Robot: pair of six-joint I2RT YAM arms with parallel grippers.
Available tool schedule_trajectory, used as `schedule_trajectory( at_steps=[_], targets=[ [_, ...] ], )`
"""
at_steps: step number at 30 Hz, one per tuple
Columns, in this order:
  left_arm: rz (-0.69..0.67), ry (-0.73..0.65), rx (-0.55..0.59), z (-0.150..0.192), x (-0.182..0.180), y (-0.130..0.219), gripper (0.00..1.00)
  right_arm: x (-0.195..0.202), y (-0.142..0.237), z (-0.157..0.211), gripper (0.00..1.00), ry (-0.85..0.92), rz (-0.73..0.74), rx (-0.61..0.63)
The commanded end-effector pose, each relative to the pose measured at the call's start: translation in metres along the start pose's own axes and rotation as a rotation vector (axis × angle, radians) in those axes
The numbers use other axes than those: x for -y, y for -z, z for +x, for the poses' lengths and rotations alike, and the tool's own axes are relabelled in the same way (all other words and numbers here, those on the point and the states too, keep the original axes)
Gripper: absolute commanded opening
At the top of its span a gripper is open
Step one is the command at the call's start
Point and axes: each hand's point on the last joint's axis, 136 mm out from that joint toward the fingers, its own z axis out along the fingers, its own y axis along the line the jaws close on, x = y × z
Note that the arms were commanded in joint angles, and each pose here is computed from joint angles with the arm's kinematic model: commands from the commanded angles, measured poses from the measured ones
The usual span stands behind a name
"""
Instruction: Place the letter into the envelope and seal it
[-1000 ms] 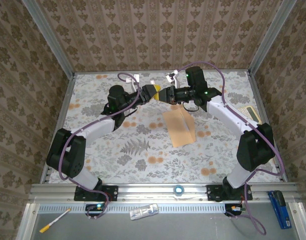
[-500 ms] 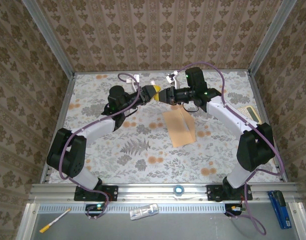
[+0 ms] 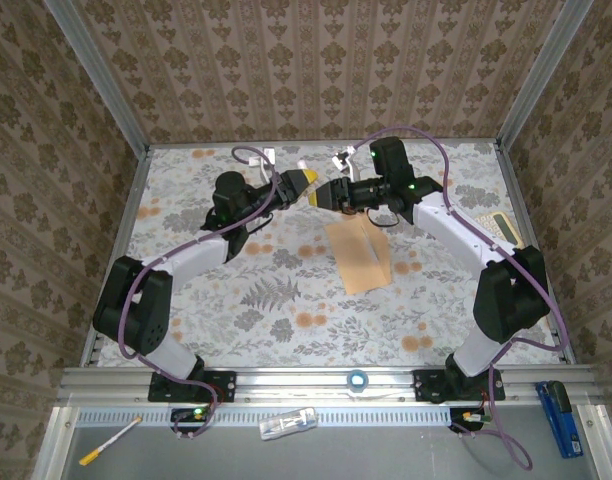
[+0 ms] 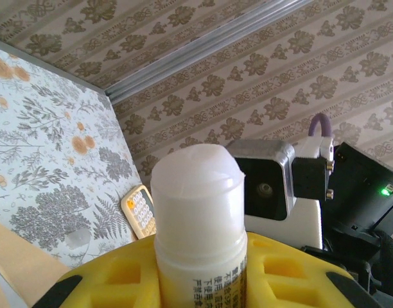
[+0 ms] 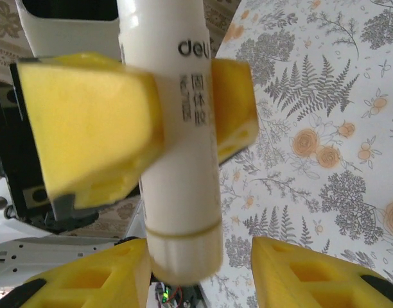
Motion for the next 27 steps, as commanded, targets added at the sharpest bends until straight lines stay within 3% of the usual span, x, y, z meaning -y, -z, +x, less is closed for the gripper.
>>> schedule_trajectory(
  at_steps=[1, 6, 10, 16, 20, 27],
  targets=[
    [0.014, -0.026, 0.012, -0.006, 0.006, 0.007, 0.15, -0.01, 0.02, 0.005, 0.47, 0.029, -0.003, 0.0],
    [-0.053, -0.028, 0.023, -0.014, -0.009, 0.019, 0.15, 0.004, 0.048, 0.005, 0.47, -0.002, 0.055, 0.029],
    [-0.133, -0.026, -0.014, -0.005, -0.029, 0.023, 0.16, 0.04, 0.073, 0.001, 0.44, -0.094, 0.191, 0.078],
    [-0.261, -0.005, -0.077, 0.03, -0.069, 0.02, 0.16, 0.113, 0.102, 0.008, 0.29, -0.325, 0.371, 0.127],
    [-0.323, 0.015, -0.131, 0.061, -0.084, 0.009, 0.16, 0.144, 0.11, 0.023, 0.19, -0.356, 0.5, 0.082],
    [-0.438, 0.083, -0.175, 0.1, -0.118, -0.004, 0.15, 0.186, 0.118, 0.048, 0.11, -0.403, 0.663, 0.016]
  ],
)
